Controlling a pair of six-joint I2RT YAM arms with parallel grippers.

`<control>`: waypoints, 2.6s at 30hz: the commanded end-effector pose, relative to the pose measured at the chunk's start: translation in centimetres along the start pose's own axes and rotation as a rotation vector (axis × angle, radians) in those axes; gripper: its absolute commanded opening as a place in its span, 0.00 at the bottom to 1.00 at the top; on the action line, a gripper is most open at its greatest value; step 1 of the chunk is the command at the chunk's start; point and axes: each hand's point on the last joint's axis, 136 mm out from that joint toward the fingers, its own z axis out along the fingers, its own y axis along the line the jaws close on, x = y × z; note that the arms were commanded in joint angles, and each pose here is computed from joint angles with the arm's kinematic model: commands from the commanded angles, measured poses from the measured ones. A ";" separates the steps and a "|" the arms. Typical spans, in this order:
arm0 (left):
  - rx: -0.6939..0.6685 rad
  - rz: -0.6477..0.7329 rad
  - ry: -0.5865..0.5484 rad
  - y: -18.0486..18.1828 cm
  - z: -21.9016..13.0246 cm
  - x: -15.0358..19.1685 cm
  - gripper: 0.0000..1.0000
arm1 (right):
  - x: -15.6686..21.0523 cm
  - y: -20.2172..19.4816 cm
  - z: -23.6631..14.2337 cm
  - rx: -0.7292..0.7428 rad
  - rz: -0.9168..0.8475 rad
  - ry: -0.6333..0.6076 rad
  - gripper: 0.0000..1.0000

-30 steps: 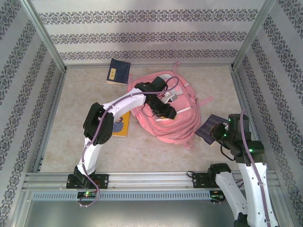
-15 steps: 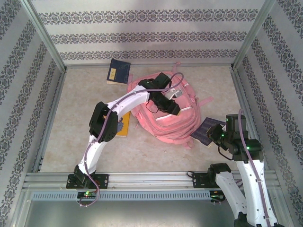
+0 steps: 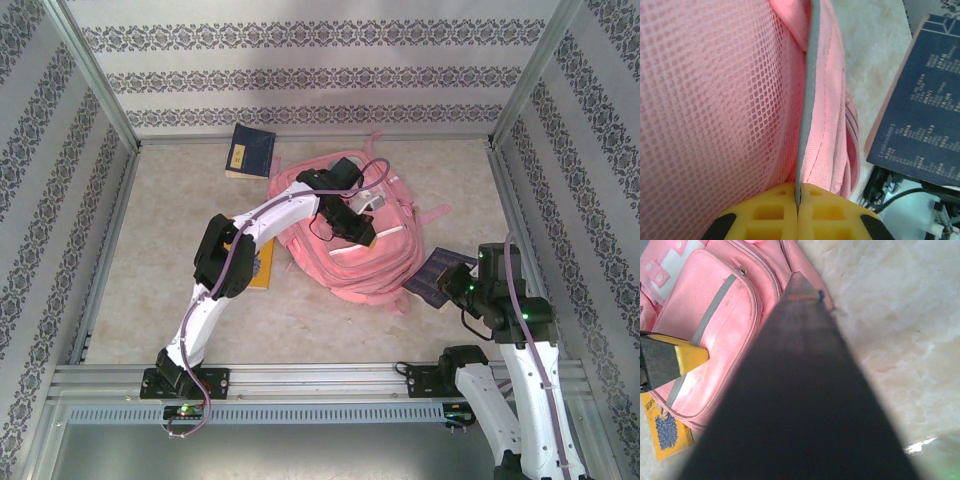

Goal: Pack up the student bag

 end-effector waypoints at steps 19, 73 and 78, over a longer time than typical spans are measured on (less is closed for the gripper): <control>0.211 -0.132 -0.476 -10.6 -20.6 -9.7 0.00 | -3.6 5.3 -6.1 -0.237 -0.049 -0.208 0.00; 0.576 -0.127 -0.573 -9.9 -28.7 -14.5 0.00 | -8.3 16.3 8.8 -0.257 -0.078 -0.169 0.88; 0.518 -0.136 -0.517 -9.6 -24.9 -14.4 0.00 | -6.2 11.6 3.9 -0.132 -0.168 -0.217 0.84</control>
